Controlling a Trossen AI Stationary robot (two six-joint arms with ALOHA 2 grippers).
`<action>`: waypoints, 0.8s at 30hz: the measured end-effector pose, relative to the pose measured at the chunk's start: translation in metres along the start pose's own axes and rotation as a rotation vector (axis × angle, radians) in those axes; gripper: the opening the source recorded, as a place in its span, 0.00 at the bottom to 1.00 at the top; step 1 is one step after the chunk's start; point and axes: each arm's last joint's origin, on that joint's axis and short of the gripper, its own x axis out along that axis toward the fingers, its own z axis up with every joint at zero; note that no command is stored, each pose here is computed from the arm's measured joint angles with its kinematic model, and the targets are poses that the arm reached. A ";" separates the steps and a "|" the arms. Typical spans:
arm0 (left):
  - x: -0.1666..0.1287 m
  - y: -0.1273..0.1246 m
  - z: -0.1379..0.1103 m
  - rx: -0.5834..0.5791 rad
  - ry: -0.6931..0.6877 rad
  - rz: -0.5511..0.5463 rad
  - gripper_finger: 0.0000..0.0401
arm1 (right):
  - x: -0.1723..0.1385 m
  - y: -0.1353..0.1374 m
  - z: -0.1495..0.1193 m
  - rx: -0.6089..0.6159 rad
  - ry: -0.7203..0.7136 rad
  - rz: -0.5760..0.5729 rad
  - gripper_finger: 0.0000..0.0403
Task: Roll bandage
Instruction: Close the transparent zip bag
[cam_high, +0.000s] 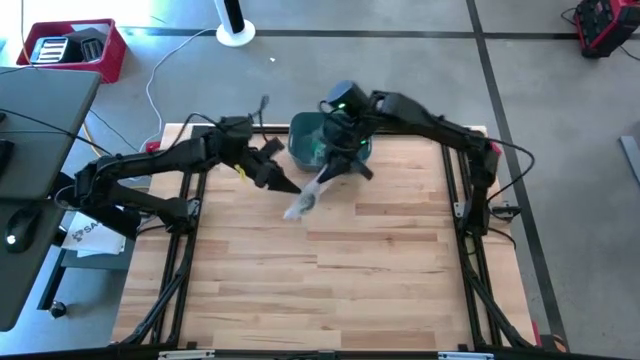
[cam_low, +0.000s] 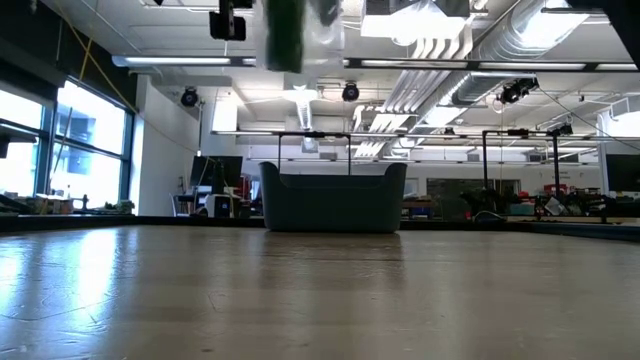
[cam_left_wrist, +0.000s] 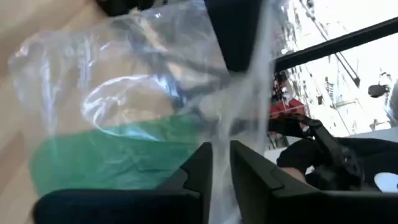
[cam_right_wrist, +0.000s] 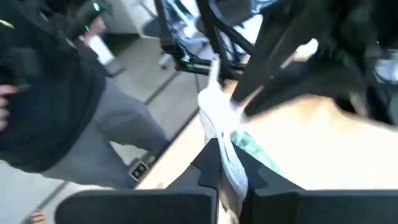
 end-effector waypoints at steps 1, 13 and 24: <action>-0.005 -0.002 0.001 0.022 -0.016 -0.005 0.14 | -0.008 0.005 0.001 -0.004 0.011 -0.028 0.01; -0.047 -0.053 0.007 0.666 -0.630 0.107 0.23 | -0.115 0.049 0.021 -0.011 -0.126 -0.354 0.00; -0.039 -0.064 0.015 0.918 -0.802 0.116 0.44 | -0.134 0.046 0.042 -0.020 -0.314 -0.396 0.00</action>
